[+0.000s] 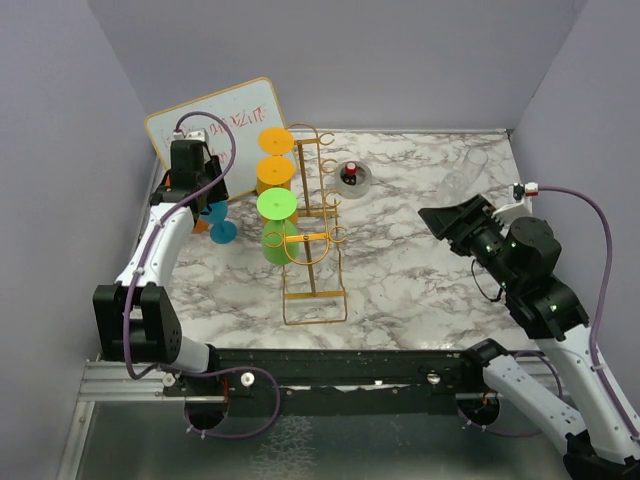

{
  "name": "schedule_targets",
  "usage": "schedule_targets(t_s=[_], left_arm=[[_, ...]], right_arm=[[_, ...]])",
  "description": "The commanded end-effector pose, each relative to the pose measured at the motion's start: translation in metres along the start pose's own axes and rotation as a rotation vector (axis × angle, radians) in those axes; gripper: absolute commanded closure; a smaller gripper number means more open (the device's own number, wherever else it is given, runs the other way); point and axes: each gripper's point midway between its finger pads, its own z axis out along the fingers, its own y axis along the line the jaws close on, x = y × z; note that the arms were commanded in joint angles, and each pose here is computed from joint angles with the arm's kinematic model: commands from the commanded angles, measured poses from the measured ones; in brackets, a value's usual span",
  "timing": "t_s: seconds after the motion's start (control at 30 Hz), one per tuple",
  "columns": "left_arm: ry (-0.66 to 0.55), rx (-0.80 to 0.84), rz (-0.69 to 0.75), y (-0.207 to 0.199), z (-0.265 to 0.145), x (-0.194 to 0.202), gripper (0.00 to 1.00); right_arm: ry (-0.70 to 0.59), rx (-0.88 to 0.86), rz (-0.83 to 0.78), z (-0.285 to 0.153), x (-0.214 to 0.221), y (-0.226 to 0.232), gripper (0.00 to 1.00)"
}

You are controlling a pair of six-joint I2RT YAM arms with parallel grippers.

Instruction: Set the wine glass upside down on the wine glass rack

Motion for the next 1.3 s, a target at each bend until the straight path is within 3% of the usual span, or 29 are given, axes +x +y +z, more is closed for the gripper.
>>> schedule_targets(t_s=[0.0, 0.17, 0.27, 0.43, 0.6, 0.93, 1.27], left_arm=[[0.074, 0.133, -0.026, -0.017, 0.007, 0.014, 0.55], [0.113, 0.164, -0.022, -0.02, 0.016, 0.023, 0.55], [0.129, 0.165, -0.028, -0.021, 0.021, 0.027, 0.67], [0.142, 0.148, -0.031, -0.019, 0.024, 0.025, 0.99], [0.076, 0.167, -0.04, -0.025, 0.003, -0.005, 1.0], [-0.292, 0.14, -0.146, -0.025, -0.125, -0.124, 1.0], [-0.668, 0.321, -0.286, -0.042, -0.269, -0.196, 1.0]], right_arm=[[0.017, 0.046, -0.004, 0.001, 0.002, -0.006, 0.31], [0.033, 0.042, 0.001, 0.002, 0.007, -0.008, 0.32], [0.037, 0.042, -0.002, 0.003, 0.008, -0.009, 0.32], [0.053, 0.038, -0.034, 0.005, 0.007, -0.005, 0.35], [0.07, 0.023, -0.06, 0.006, 0.005, 0.003, 0.36], [0.078, -0.062, -0.097, -0.005, -0.001, 0.024, 0.36], [0.058, -0.27, -0.174, -0.016, -0.013, 0.069, 0.26]])
